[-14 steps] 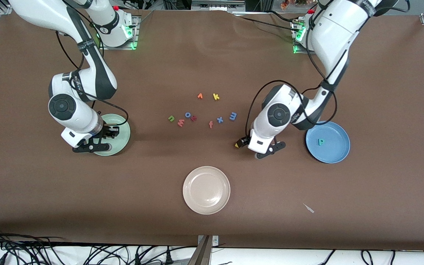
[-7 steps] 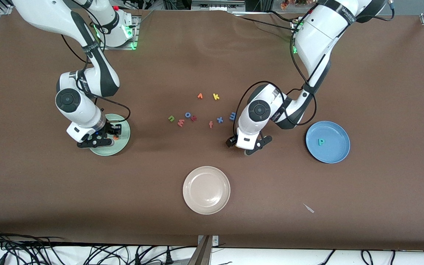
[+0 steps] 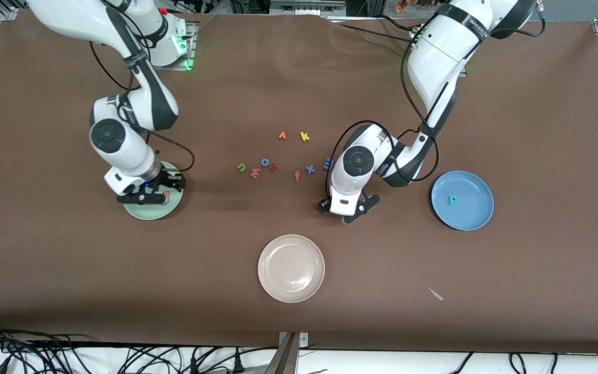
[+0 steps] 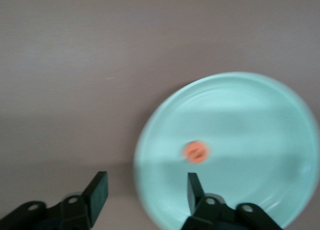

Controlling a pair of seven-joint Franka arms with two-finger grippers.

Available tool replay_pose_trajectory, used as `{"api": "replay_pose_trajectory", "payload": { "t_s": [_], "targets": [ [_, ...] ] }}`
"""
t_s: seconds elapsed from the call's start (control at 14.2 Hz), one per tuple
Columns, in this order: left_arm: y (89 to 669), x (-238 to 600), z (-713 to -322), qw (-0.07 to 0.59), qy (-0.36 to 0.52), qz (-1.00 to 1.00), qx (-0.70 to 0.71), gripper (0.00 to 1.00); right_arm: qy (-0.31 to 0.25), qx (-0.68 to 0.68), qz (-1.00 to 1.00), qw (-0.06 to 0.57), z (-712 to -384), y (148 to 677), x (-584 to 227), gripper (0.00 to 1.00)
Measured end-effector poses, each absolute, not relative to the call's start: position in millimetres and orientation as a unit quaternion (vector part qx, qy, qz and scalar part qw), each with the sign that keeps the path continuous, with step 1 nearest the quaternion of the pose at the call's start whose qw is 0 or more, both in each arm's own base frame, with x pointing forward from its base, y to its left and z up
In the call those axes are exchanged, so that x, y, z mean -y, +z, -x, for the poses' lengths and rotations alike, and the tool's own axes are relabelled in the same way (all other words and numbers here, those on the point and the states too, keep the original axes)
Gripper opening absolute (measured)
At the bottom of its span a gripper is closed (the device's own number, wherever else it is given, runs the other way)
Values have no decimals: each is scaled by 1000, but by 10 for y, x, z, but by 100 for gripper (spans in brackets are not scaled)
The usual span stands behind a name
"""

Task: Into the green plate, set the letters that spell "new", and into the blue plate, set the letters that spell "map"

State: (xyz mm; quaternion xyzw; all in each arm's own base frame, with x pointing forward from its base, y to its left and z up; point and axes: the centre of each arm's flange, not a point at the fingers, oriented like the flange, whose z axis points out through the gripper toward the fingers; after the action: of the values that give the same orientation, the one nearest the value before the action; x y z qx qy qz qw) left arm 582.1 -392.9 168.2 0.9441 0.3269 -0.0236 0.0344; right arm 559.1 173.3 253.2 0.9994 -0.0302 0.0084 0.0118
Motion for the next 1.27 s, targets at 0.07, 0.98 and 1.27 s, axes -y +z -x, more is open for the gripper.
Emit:
{"api": "replay_pose_trajectory", "payload": {
  "t_s": [0.07,0.98,1.27],
  "targets": [
    [1683,3924,-5826,34,-24,-944,-328,74,7,50,-999,5,-5516,2552,-1959,78],
    [2027,3475,-6101,-81,-76,-958,-266,31,11,223,-973,-57,-4604,2070,-3199,78],
    [2405,2572,-6378,-106,-145,-970,-163,31,9,223,-973,-58,-4529,2008,-3237,78]
  ]
}}
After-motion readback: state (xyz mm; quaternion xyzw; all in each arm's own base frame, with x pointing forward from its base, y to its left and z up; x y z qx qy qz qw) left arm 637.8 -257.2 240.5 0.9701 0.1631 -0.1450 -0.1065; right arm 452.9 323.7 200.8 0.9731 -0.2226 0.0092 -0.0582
